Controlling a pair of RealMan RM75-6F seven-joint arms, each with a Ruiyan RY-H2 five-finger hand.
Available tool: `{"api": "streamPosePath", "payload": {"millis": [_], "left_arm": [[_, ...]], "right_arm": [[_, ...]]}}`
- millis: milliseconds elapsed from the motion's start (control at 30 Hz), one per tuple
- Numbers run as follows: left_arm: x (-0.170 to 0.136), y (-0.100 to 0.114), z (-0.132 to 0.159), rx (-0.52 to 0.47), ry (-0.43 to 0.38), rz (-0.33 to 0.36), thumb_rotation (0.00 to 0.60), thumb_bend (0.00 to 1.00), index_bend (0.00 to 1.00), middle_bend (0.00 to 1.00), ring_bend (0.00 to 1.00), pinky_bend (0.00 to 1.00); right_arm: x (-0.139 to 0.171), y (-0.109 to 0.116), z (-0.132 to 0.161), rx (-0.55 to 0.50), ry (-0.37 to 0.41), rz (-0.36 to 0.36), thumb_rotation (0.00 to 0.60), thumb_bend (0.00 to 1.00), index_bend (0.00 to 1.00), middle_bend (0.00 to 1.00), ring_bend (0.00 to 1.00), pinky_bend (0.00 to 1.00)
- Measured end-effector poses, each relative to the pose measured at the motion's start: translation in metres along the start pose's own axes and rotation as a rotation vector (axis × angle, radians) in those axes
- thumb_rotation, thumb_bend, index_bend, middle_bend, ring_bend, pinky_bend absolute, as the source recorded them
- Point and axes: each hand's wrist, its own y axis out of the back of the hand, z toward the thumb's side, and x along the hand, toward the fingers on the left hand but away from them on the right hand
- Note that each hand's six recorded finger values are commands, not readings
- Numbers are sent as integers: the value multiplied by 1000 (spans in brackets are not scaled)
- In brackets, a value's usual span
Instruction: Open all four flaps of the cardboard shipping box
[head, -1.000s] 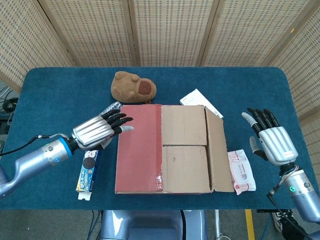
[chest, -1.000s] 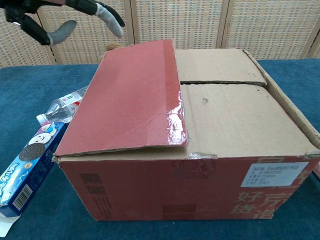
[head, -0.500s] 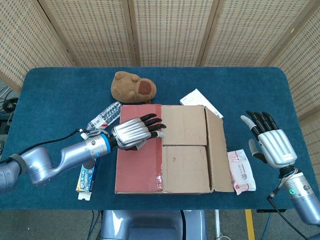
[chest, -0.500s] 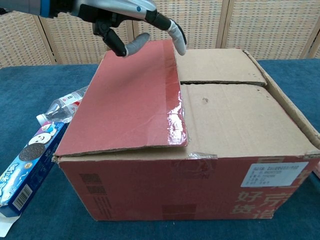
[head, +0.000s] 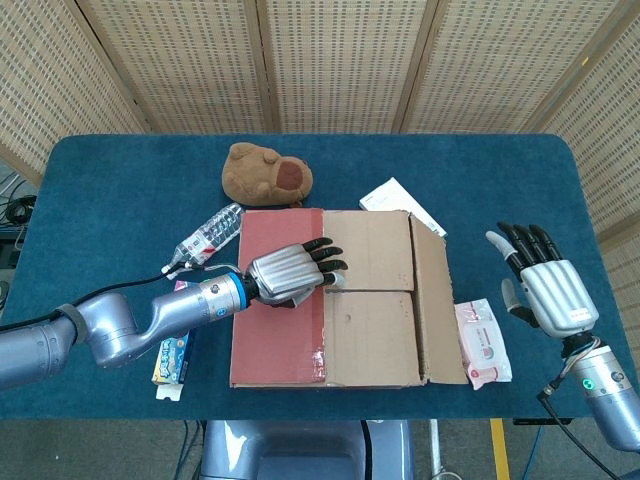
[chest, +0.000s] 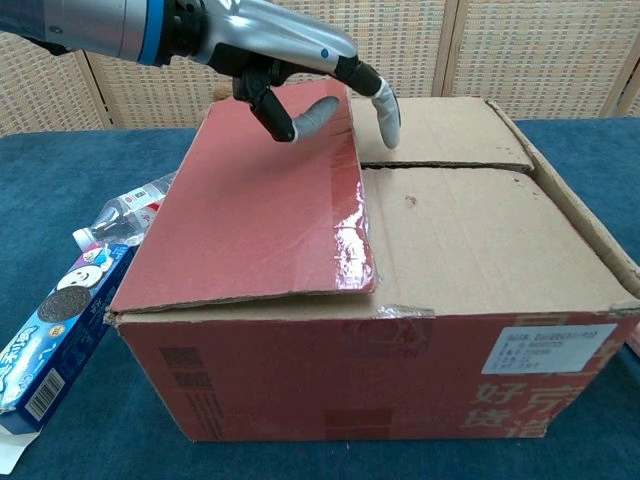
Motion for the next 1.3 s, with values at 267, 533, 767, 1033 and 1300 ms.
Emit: {"api": "streamPosePath", "payload": {"millis": [267, 533, 767, 1033, 1300], "left_arm": [[5, -4, 6, 1, -10, -21, 600, 933, 268, 244, 61, 0], [-2, -3, 4, -19, 2, -23, 600, 944, 317, 374, 157, 0], [-13, 2, -3, -35, 24, -17, 600, 956, 333, 404, 184, 0], [-27, 20, -10, -51, 41, 43, 600, 959, 333, 411, 188, 0], [-55, 43, -21, -50, 71, 114, 600, 957, 333, 415, 188, 0]], "right_arm": [[2, 0, -4, -4, -9, -2, 600, 709, 59, 40, 0, 22], [1, -2, -7, -12, -14, 1, 600, 706, 59, 40, 0, 22], [0, -3, -8, -16, -13, -2, 600, 707, 59, 41, 0, 22], [-2, -3, -7, -15, -10, -3, 600, 705, 59, 40, 0, 22], [-6, -4, -5, -9, -3, 4, 600, 711, 59, 40, 0, 22]]}}
